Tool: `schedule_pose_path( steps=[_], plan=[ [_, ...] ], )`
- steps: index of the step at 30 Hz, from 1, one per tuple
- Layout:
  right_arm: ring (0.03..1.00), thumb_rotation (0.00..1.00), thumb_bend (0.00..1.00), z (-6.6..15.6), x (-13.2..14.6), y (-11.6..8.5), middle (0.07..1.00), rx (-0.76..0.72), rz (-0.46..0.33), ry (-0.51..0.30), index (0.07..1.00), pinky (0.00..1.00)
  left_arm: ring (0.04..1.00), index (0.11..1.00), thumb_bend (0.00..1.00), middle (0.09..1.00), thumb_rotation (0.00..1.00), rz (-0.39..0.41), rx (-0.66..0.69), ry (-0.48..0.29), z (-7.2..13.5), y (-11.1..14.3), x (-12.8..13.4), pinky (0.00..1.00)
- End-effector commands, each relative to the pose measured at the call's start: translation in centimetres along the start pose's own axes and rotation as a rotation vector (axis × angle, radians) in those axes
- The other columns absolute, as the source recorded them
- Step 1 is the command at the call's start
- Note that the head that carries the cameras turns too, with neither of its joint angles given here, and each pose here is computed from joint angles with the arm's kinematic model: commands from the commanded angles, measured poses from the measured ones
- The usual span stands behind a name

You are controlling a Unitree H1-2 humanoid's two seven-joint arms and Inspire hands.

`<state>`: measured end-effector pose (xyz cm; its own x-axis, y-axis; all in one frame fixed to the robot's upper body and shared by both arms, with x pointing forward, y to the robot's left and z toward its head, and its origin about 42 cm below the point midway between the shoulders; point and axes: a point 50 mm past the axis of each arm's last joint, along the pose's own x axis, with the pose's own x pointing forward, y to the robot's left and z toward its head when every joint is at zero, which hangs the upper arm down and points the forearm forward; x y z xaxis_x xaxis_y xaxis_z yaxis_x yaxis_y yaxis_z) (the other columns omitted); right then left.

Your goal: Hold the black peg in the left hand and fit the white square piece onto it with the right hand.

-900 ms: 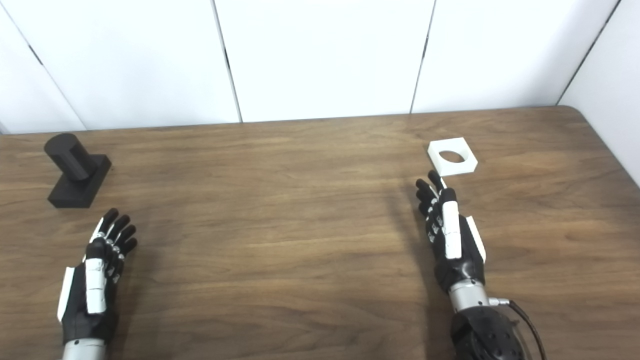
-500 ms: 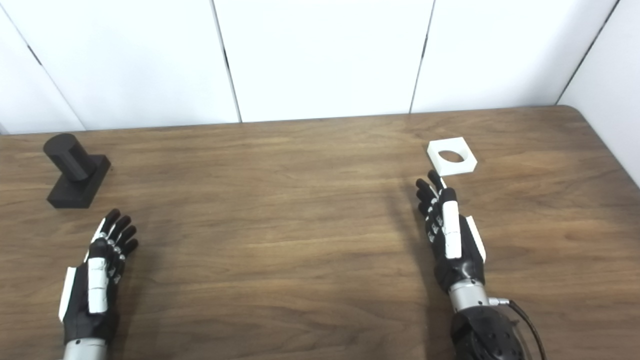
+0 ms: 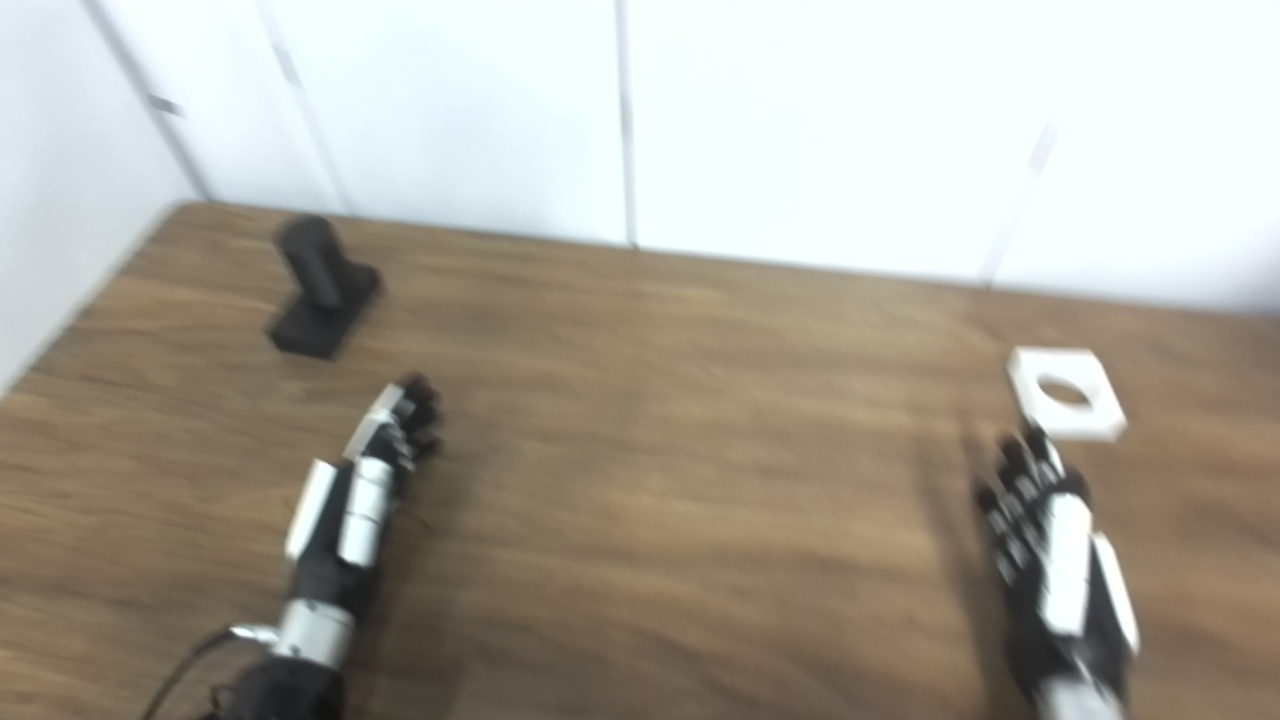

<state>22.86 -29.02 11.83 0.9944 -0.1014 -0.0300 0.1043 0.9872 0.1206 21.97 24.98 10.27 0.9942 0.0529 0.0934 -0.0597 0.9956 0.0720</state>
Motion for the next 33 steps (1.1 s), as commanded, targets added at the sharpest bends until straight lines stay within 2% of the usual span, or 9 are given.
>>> schedule_pose_path(
  steps=[1,6,11,22,25,27,31,33],
  plan=[
    [1.000,1.00,0.48,-0.2,-1.0,-1.2,0.978,-0.025,-0.001,0.011,0.982,1.00,0.916,0.944,0.65,0.933,0.96,0.031,-0.068,0.030,-1.3,-2.7,-1.1,0.89],
    [1.000,1.00,0.48,-0.3,-1.0,-1.3,0.996,-0.014,-0.004,0.019,0.993,1.00,0.929,0.937,0.65,0.932,0.95,0.033,-0.064,0.025,-1.7,-3.4,-1.2,0.88],
    [1.000,1.00,0.58,-0.5,-1.1,-1.3,0.981,-0.003,-0.003,0.019,0.977,1.00,0.936,0.932,0.64,0.927,0.93,0.038,-0.073,0.029,-1.9,-3.7,-1.4,0.88],
    [0.986,1.00,0.66,-0.5,-1.3,-1.6,0.969,-0.013,0.000,0.026,0.957,1.00,0.948,0.954,0.65,0.943,0.91,0.012,-0.009,0.035,-2.0,-3.8,-1.8,0.91],
    [0.971,1.00,0.68,-0.5,-1.5,-1.6,0.954,-0.008,-0.002,0.026,0.948,1.00,0.943,0.946,0.61,0.941,0.84,0.029,-0.004,0.030,-1.8,-3.8,-1.9,0.92],
    [0.973,1.00,0.71,-0.5,-1.6,-1.6,0.950,-0.010,0.002,0.028,0.944,1.00,0.941,0.945,0.58,0.944,0.75,0.041,0.027,0.029,-1.6,-3.6,-2.1,0.92],
    [0.989,1.00,0.75,-0.5,-1.7,-1.5,0.962,-0.013,0.007,0.032,0.946,1.00,0.928,0.942,0.56,0.933,0.68,0.093,0.140,0.001,0.5,-2.9,-2.1,0.93],
    [0.995,1.00,0.75,-0.4,-1.7,-1.4,0.969,-0.016,0.008,0.035,0.955,1.00,0.931,0.949,0.57,0.936,0.60,0.113,0.161,-0.007,1.4,-2.6,-1.9,0.94]
  ],
)
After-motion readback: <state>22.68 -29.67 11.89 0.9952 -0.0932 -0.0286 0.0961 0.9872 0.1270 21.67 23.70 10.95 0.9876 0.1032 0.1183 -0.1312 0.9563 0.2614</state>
